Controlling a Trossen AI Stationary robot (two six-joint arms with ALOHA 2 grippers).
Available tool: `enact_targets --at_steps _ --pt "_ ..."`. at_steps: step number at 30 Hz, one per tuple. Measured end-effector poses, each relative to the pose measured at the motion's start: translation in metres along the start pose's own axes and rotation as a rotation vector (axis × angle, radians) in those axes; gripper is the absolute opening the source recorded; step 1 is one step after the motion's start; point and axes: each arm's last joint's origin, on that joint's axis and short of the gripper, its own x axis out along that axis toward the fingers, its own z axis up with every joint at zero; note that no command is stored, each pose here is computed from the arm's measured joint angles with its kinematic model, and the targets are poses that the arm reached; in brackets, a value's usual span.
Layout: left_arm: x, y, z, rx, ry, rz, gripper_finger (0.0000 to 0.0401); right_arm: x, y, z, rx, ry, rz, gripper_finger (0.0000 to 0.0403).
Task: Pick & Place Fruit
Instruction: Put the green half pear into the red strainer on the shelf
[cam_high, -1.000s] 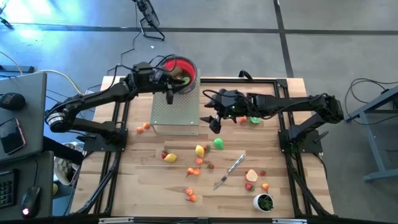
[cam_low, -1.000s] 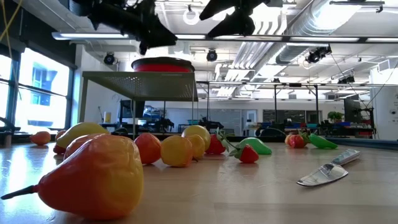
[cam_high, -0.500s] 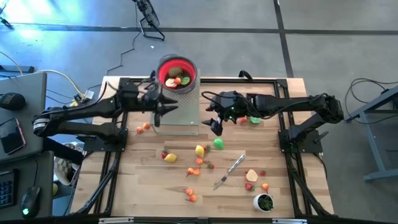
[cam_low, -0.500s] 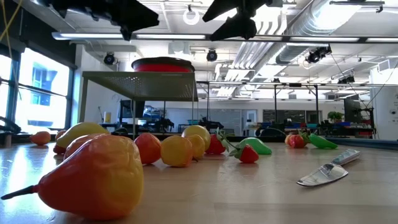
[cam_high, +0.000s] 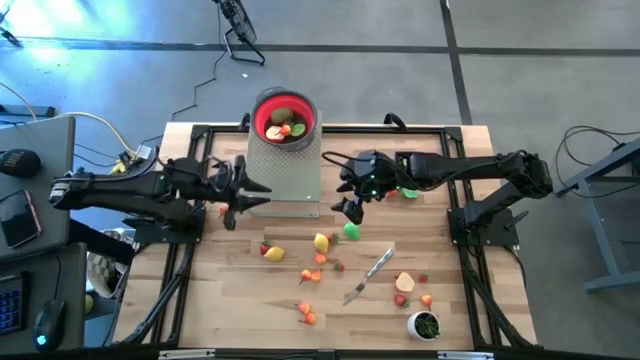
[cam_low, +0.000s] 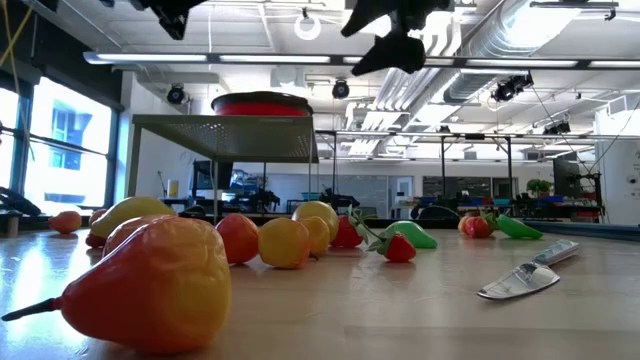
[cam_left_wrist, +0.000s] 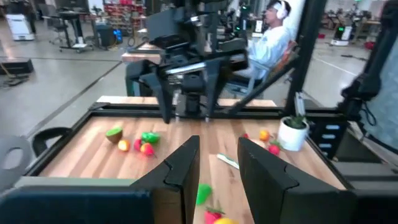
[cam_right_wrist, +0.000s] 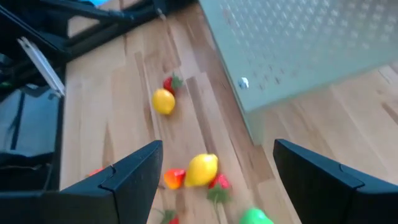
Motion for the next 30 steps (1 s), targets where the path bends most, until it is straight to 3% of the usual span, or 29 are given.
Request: enact_targets --at_steps 13,18,30 --pt "-0.007 -0.030 -0.007 0.093 0.050 -0.080 0.0104 0.001 0.015 -0.008 -0.015 0.009 -0.023 0.0300" --pt "-0.007 -0.040 -0.021 0.134 0.013 -0.122 0.0104 0.001 0.021 -0.011 -0.032 -0.001 -0.043 0.0300" --pt "-0.016 -0.040 -0.023 0.160 -0.047 -0.135 0.0104 0.001 0.025 -0.013 -0.042 0.001 -0.038 0.0300"
